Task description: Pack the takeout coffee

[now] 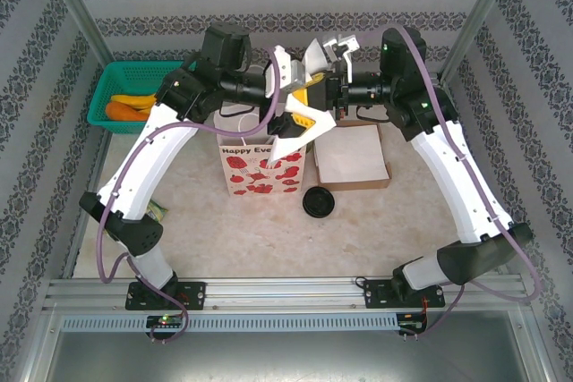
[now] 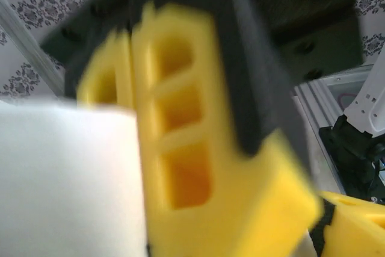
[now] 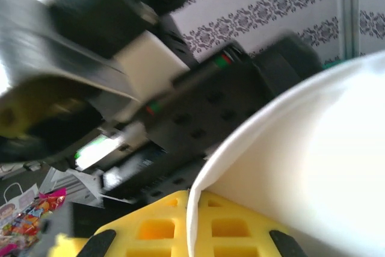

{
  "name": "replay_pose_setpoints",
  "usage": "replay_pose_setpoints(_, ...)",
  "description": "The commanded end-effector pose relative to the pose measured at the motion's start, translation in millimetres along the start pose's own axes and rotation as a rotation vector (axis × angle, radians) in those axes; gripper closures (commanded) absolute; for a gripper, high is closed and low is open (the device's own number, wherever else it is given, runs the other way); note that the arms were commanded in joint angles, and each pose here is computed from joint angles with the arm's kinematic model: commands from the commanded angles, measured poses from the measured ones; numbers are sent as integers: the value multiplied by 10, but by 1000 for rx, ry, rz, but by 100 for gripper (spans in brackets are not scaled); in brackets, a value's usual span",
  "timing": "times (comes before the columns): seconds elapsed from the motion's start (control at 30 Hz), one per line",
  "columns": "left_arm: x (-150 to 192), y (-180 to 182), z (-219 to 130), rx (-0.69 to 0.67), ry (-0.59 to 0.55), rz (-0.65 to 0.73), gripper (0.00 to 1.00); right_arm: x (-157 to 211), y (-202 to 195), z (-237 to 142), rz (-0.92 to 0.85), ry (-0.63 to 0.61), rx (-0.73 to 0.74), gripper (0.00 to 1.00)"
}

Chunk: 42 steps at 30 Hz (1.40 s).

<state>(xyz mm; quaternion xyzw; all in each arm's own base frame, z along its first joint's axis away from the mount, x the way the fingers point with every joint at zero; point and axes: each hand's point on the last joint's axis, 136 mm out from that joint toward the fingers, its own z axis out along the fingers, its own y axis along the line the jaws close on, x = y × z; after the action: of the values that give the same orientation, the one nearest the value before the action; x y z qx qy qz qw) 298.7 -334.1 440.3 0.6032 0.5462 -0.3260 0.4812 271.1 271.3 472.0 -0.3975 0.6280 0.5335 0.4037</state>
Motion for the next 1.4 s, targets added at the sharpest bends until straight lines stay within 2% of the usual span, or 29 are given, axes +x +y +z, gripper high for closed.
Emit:
replay_pose_setpoints(0.0,125,-64,49,42,39,15,12,-303,332,-106,-176,-60,-57,100)
replay_pose_setpoints(0.1,201,-50,5,41,54,-13,26,-351,322,-183,-181,-71,-43,100)
replay_pose_setpoints(0.27,238,-23,-78,13,60,-32,74,-337,179,-260,-161,-86,20,100)
replay_pose_setpoints(0.33,207,7,-144,-12,48,-28,90,-309,111,-290,-153,-88,56,100)
replay_pose_setpoints(0.37,195,27,-181,-32,43,-26,98,-302,54,-309,-154,-92,89,89)
replay_pose_setpoints(0.4,196,46,-211,-50,44,-23,100,-290,-19,-338,-151,-97,131,76)
replay_pose_setpoints(0.43,199,68,-254,-75,47,-19,100,-277,-84,-380,-156,-101,178,62)
replay_pose_setpoints(0.47,205,86,-296,-97,53,-17,100,-260,-146,-428,-161,-106,221,53)
replay_pose_setpoints(0.6,215,163,-510,-165,64,-24,100,-179,-442,-629,-168,-124,430,33)
replay_pose_setpoints(0.63,204,192,-575,-181,59,-30,100,-143,-517,-660,-160,-124,471,16)
replay_pose_setpoints(0.67,199,227,-649,-201,58,-35,100,-110,-572,-675,-151,-124,495,4)
replay_pose_setpoints(0.8,188,321,-874,-263,59,-27,100,80,-699,-554,-101,-79,458,2)
replay_pose_setpoints(0.97,267,383,-1010,-278,86,17,100,160,-593,-234,-138,-35,287,2)
replay_pose_setpoints(1.2,201,232,-1006,-190,48,77,100,-42,-383,153,-270,-12,91,2)
replay_pose_setpoints(1.37,188,173,-991,-142,28,71,100,-189,-349,284,-337,-19,22,3)
